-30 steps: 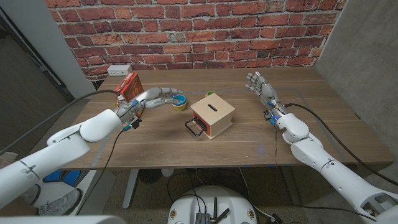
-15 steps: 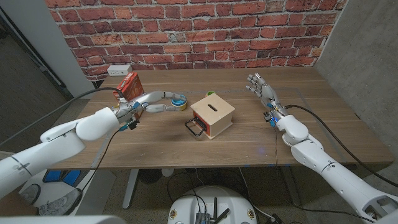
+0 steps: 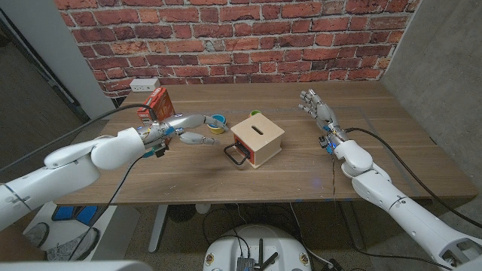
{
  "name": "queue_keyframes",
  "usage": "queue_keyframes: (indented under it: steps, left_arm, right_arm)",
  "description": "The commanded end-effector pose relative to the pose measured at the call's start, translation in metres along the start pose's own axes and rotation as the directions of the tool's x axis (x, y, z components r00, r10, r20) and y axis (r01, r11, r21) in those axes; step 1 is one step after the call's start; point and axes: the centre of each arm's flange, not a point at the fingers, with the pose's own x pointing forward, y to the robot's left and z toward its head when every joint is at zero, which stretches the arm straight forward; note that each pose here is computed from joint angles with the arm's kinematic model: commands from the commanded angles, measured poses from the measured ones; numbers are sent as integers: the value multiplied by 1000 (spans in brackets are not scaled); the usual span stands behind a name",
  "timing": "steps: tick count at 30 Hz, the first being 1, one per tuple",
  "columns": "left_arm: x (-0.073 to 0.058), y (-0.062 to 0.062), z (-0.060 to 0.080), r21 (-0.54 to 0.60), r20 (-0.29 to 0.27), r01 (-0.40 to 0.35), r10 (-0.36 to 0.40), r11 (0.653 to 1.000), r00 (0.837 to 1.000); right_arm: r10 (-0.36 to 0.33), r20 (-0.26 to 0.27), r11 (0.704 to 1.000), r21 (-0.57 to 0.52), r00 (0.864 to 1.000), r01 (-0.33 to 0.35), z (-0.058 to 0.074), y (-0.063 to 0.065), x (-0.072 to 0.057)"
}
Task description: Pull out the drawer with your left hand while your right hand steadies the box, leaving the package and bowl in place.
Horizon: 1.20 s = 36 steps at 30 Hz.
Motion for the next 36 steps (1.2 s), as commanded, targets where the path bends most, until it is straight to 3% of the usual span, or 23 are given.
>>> queue_keyframes:
  steps: [1, 8, 22, 36]
  left_arm:
    - [5, 4, 23, 189, 18, 57, -61, 980, 998]
    - [9, 0, 32, 278, 25, 61, -71, 959, 997]
    - [10, -15, 51, 460, 3, 144, -163, 876, 987]
    - [9, -31, 58, 564, 10, 94, -121, 820, 993]
  right_arm:
    - [-18, -2, 1000, -16, 1000, 17, 3, -6, -3]
    - [-15, 3, 1000, -21, 1000, 15, 5, -6, -6]
    - [-13, 2, 998, -56, 1000, 13, 9, -6, -13]
    - [-20, 7, 999, -51, 1000, 20, 8, -8, -18]
